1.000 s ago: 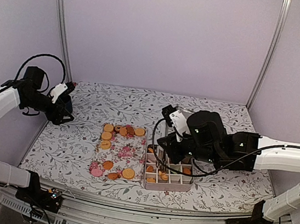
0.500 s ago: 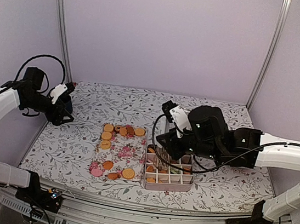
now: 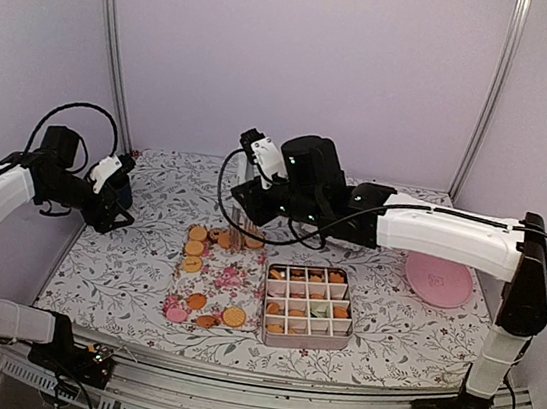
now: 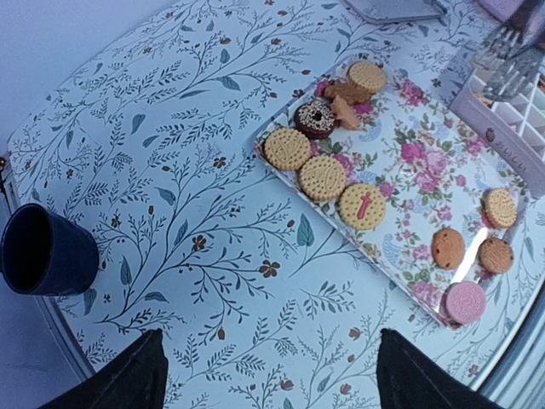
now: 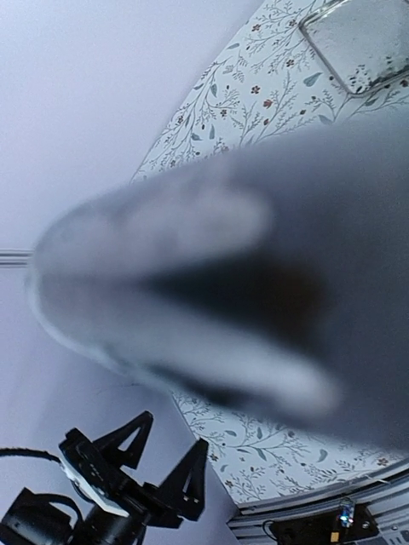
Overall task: Pack the cookies
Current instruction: Pick up the fake cookies from the plate.
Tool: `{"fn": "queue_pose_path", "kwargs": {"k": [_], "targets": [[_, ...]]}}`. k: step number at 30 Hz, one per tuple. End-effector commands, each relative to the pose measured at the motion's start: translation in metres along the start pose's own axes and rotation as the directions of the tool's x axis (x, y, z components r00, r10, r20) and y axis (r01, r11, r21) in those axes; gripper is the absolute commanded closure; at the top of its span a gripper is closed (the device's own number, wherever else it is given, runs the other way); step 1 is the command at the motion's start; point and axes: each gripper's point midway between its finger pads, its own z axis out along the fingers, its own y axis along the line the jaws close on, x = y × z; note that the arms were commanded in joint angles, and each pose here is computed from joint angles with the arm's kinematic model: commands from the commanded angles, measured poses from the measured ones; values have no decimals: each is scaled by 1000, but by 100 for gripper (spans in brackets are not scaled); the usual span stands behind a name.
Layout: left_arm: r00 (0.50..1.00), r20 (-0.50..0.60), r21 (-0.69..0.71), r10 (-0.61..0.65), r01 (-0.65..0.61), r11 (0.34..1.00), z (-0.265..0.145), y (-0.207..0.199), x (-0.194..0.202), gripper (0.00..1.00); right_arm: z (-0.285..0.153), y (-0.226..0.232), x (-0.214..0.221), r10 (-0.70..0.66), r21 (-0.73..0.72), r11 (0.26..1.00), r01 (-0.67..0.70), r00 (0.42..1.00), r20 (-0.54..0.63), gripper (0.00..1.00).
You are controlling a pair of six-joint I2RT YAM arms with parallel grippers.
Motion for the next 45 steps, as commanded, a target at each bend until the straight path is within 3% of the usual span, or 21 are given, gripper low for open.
{"fn": "queue_pose_path", "kwargs": {"k": [1, 9, 21, 29, 35, 42, 45], "targets": [[1000, 17, 5, 5, -5, 1000, 0, -3, 0, 14, 54, -6, -32, -47, -22, 999, 50, 995, 93, 60], [999, 31, 25, -15, 14, 1000, 3, -7, 2, 15, 128, -20, -20, -54, 2, 999, 54, 994, 92, 55], [1000, 25, -1, 2, -2, 1000, 1, -5, 3, 15, 167, -29, 26, -46, 0, 999, 46, 999, 28, 55], [1000, 28, -5, 4, -4, 1000, 0, -3, 1, 15, 161, -28, 36, -20, -13, 1000, 20, 1000, 2, 71], [1000, 31, 0, -3, 3, 1000, 1, -4, 1, 14, 134, -30, 3, -17, -10, 1000, 18, 998, 59, 80], [999, 36, -1, -4, 4, 1000, -1, -4, -1, 14, 106, -29, -20, -11, -19, 1000, 13, 994, 109, 99], [999, 37, -3, -3, 3, 1000, -2, -4, -1, 15, 96, -28, -27, 32, -35, 999, -28, 993, 115, 100]]}}
